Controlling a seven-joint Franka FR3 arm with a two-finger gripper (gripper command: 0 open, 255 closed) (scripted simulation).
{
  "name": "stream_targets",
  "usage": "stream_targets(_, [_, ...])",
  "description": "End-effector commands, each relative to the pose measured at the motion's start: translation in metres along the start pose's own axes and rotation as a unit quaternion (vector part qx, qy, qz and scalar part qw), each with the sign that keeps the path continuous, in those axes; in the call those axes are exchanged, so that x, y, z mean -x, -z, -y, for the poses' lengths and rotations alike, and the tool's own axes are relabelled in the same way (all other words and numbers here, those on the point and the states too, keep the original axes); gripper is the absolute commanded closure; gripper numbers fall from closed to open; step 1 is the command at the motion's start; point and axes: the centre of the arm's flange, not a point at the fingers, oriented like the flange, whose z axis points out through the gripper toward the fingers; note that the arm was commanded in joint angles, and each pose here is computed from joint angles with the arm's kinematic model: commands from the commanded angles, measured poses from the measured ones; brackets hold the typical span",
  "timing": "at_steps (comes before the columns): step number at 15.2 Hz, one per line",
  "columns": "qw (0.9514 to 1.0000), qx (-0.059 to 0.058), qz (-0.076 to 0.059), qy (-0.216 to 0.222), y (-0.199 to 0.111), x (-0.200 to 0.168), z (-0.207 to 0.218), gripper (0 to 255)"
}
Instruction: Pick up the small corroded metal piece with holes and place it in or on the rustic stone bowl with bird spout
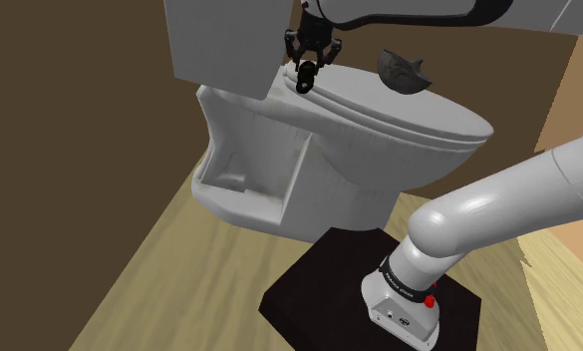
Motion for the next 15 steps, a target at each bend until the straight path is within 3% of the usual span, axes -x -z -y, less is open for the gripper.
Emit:
stream_targets(1, [0.9999, 0.01, 0.007, 0.0, -0.006, 0.001, -0.002, 255])
stream_targets(7, [0.9999, 0.01, 0.007, 0.0, -0.01, -0.001, -0.001, 255])
stream_targets(15, [0.9999, 0.01, 0.007, 0.0, 0.027, -0.018, -0.005, 255])
